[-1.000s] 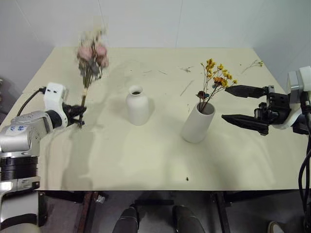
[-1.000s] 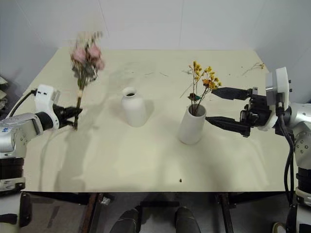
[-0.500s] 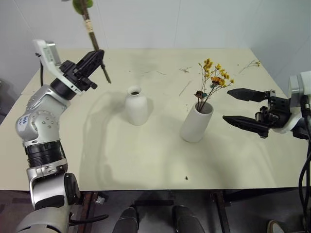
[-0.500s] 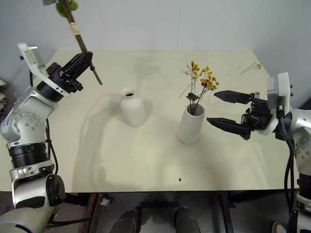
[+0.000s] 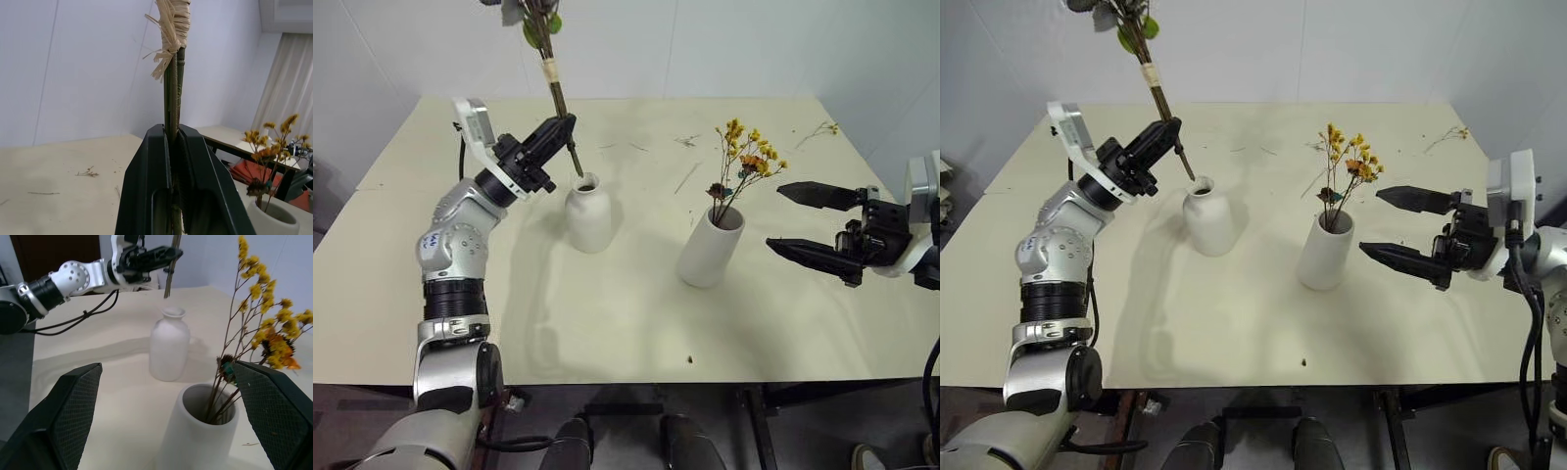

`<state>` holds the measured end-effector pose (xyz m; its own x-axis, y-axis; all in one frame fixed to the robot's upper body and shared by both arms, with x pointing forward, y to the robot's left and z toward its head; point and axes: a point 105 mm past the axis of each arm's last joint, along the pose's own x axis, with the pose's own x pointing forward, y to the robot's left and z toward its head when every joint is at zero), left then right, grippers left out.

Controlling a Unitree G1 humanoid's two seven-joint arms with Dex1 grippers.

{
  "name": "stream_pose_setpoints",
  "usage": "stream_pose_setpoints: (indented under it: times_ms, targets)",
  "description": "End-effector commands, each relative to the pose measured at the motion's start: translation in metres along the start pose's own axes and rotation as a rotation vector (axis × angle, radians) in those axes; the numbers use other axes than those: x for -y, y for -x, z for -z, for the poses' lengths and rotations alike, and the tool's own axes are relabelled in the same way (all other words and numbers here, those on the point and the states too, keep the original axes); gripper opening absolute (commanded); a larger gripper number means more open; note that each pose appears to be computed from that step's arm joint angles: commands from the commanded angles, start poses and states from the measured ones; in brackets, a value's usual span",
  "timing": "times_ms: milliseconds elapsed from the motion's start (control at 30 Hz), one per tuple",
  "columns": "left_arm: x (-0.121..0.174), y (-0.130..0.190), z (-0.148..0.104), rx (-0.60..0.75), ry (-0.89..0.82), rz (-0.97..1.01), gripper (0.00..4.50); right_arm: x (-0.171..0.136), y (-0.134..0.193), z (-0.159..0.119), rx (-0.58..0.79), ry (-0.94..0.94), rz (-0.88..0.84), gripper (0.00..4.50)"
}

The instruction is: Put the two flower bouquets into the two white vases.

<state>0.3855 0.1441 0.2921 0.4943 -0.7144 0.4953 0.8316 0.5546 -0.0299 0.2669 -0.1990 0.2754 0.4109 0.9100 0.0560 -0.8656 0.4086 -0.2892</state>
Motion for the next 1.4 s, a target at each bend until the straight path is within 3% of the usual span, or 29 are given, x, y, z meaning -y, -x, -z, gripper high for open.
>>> stream_pose_setpoints:
  times_ms: [33, 467, 833, 1300, 1400]
  targets:
    - [-0.004, -0.001, 0.001, 0.033, -0.033, 0.001, 0.02, -0.004, 0.005, -0.014, 0.02, 0.044, 0.017, 4.5]
    - [-0.01, 0.001, 0.031, 0.03, -0.024, -0.006, 0.02, -0.009, 0.004, -0.014, 0.047, 0.028, 0.054, 4.5]
    - [-0.003, 0.006, 0.037, 0.0, -0.098, 0.06, 0.02, -0.011, -0.001, -0.014, 0.063, 0.021, 0.055, 4.5]
    - [-0.008, 0.027, 0.026, -0.134, -0.235, 0.101, 4.37, -0.012, -0.009, -0.011, 0.094, 0.019, 0.054, 4.5]
    - [-0.011, 0.038, 0.021, -0.197, -0.264, 0.102, 4.46, -0.012, -0.009, -0.009, 0.097, 0.013, 0.055, 4.5]
